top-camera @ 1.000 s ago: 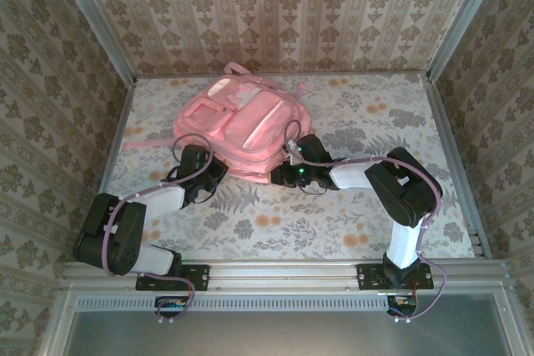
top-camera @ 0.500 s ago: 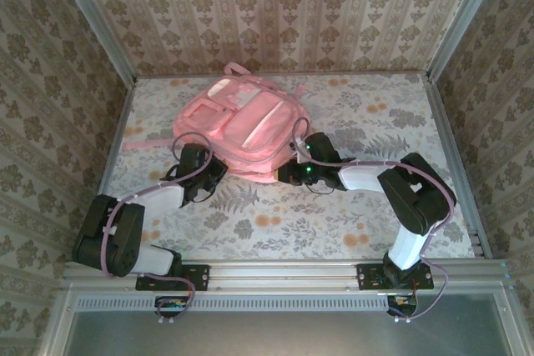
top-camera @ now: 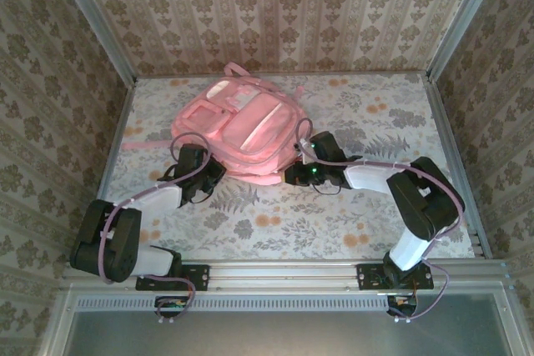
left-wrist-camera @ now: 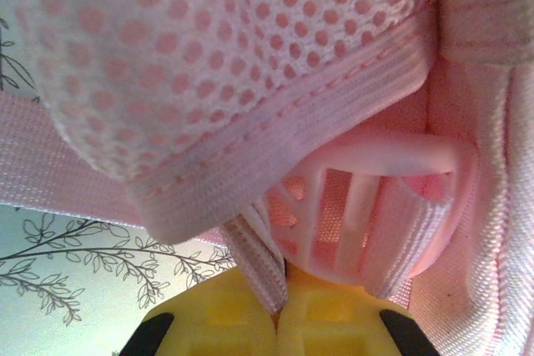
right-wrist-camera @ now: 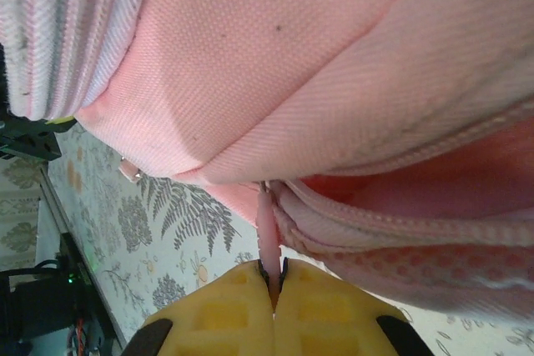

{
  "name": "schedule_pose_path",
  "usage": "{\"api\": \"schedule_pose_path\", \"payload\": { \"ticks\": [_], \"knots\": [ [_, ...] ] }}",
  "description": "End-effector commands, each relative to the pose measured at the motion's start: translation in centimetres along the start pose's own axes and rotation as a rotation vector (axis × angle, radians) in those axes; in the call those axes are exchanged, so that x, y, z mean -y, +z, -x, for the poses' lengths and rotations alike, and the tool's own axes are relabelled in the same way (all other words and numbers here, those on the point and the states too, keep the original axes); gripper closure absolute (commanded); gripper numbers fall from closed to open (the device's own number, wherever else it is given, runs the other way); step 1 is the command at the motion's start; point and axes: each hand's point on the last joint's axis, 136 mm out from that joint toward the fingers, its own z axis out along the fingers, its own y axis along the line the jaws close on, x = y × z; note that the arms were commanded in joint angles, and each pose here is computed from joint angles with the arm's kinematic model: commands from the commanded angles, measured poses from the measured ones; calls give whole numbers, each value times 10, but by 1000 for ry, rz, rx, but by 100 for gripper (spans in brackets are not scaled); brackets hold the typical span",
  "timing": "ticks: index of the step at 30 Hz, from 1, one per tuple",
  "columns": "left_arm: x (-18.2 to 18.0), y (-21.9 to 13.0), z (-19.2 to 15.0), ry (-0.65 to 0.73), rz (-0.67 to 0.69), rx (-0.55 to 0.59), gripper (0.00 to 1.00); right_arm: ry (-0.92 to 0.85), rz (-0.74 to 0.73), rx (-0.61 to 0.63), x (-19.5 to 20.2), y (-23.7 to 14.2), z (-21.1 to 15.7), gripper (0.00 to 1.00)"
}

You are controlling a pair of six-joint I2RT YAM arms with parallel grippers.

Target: Pack the student bag

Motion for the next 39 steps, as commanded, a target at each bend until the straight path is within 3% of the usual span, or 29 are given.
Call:
{"api": "schedule_pose_path", "payload": {
  "ticks": [1,9,13,17,20,24,28,33,39],
  "knots": [
    [-4,-9,15,21,36,53,100,-11,-129,12,24,-16,2,100],
    [3,-16,22,94,74,49,100,-77,-183,4,26,-25,2,100],
    [31,-4,22,166,63,-72,99,-151,-160,-27,6,-17,-9,100],
    [57,18,23,233,84,-187,81,-196,-137,-71,-12,3,-20,100],
    [66,20,35,231,111,-185,61,-196,-106,-72,-24,18,-19,100],
    [70,3,39,224,108,-154,49,-203,-59,-62,-46,32,-15,100],
    [56,-15,22,143,84,-149,47,-178,-2,-30,-63,37,-7,100],
    [48,-29,-6,1,-41,-136,46,-163,34,-20,-72,39,-6,100],
    [70,-28,-22,-1,-123,-128,41,-162,40,-23,-74,38,-7,100]
  ]
}}
